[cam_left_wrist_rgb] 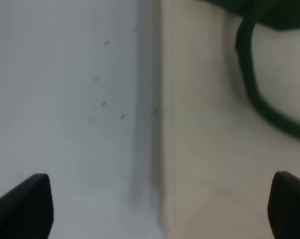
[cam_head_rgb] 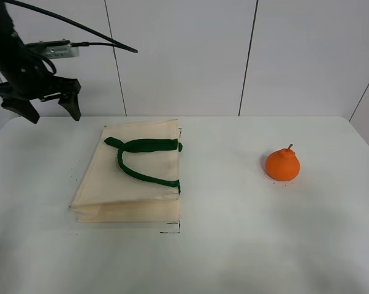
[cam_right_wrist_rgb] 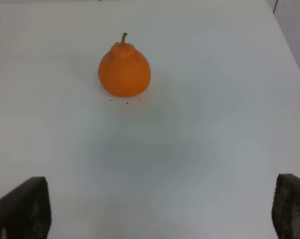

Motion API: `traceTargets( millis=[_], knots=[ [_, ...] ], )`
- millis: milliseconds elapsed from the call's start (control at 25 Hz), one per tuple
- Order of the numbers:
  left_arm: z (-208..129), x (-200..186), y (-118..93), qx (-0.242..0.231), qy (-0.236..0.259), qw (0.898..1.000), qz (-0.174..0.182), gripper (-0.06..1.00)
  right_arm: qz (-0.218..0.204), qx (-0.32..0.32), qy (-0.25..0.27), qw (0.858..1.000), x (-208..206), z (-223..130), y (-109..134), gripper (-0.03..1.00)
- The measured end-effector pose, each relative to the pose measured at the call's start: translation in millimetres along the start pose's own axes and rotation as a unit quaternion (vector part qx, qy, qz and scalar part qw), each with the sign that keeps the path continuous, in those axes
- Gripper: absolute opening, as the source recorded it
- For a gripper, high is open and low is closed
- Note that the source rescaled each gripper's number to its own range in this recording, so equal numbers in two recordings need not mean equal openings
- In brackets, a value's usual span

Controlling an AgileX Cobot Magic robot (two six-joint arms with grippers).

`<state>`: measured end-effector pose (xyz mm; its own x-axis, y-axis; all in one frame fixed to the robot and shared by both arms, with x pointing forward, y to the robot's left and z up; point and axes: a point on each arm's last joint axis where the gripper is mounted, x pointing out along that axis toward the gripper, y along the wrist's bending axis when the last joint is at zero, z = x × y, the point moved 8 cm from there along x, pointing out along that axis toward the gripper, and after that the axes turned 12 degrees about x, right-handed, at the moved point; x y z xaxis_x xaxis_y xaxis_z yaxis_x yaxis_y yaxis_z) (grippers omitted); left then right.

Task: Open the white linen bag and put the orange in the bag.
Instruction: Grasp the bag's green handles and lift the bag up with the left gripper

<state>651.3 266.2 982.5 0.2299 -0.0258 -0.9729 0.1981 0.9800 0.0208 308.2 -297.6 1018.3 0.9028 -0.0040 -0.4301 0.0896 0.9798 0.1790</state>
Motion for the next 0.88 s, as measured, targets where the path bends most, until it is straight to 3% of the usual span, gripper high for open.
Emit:
traceTargets(
  millis=[200, 480, 600, 880],
  knots=[
    [27.6, 38.0, -40.5, -0.005, 0.009, 1.000, -0.012, 0.98, 0.000, 0.000, 0.000, 1.000, 0.0, 0.0, 0.0, 0.98],
    [24.4, 94.7, -87.8, 0.005, 0.056, 0.998, -0.024, 0.98, 0.000, 0.000, 0.000, 1.000, 0.0, 0.0, 0.0, 0.98],
    [25.0, 113.1, -96.4, 0.001, 0.059, 0.998, -0.031, 0.98, 0.000, 0.000, 0.000, 1.000, 0.0, 0.0, 0.0, 0.98],
    [27.4, 144.2, -91.8, 0.008, 0.057, 0.998, -0.013, 0.98, 0.000, 0.000, 0.000, 1.000, 0.0, 0.0, 0.0, 0.98]
  ],
)
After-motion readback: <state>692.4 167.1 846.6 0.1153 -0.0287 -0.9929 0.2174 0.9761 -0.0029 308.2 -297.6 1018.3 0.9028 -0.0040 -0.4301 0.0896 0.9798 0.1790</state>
